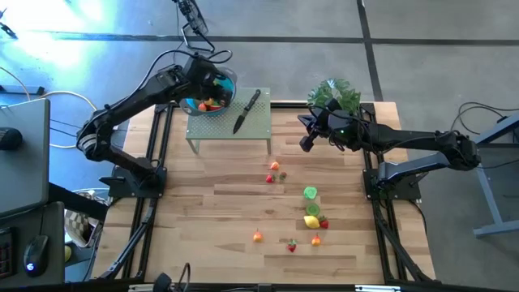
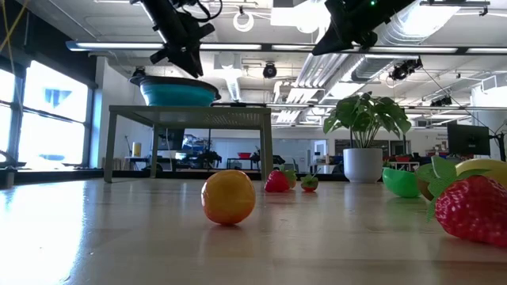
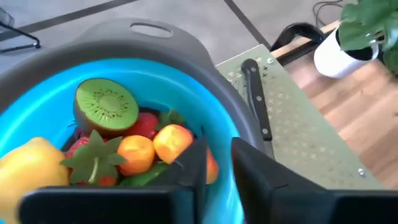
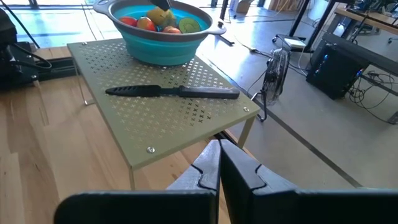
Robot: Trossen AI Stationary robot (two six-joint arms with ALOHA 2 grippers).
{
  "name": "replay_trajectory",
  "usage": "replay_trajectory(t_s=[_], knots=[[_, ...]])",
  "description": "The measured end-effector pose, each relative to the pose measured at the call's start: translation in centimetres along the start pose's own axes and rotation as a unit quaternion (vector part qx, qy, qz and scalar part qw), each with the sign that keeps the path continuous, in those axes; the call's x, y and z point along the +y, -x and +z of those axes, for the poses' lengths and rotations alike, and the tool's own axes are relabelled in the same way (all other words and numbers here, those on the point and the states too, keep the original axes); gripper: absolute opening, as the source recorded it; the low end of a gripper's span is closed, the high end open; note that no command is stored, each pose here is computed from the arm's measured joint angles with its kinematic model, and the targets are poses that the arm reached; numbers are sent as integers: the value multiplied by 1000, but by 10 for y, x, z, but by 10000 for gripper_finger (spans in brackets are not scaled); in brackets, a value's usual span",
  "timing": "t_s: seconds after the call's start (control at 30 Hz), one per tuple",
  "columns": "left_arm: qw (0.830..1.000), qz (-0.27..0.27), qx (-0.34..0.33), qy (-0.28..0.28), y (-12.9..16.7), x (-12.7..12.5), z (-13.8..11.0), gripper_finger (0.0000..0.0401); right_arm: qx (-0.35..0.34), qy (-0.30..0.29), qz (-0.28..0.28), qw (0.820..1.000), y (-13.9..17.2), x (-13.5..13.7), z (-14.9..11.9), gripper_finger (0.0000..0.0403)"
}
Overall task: Pick & Place Fruit
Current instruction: Put the half green pear into the strainer bowl on the shelf
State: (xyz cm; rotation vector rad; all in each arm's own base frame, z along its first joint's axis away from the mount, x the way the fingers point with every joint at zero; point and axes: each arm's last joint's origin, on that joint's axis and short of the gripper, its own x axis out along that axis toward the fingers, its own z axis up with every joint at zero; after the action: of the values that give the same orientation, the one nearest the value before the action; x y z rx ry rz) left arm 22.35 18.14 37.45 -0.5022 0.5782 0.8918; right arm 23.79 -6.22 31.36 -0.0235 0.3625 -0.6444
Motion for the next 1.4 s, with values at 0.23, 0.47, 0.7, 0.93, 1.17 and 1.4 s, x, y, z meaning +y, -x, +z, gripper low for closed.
replay_trajectory(t_s=[0.23,0.47,0.7,0.93,1.17,1.4], knots=[[999,-13,16,-35,5,-11,-7,5,1,16,3,1000,0,0,0,2],[998,-16,26,-46,10,-10,-14,1,3,18,16,1000,0,1,-1,2],[996,-62,5,-59,20,-15,-44,1,20,12,39,999,0,2,-4,2],[990,-112,-46,-69,44,-25,-66,0,44,-39,68,996,1,4,-8,2],[977,-175,-81,-87,69,-39,-78,0,129,-96,114,980,4,7,-22,2],[968,-221,-71,-94,82,-58,-91,0,184,-81,196,960,16,26,-31,2]])
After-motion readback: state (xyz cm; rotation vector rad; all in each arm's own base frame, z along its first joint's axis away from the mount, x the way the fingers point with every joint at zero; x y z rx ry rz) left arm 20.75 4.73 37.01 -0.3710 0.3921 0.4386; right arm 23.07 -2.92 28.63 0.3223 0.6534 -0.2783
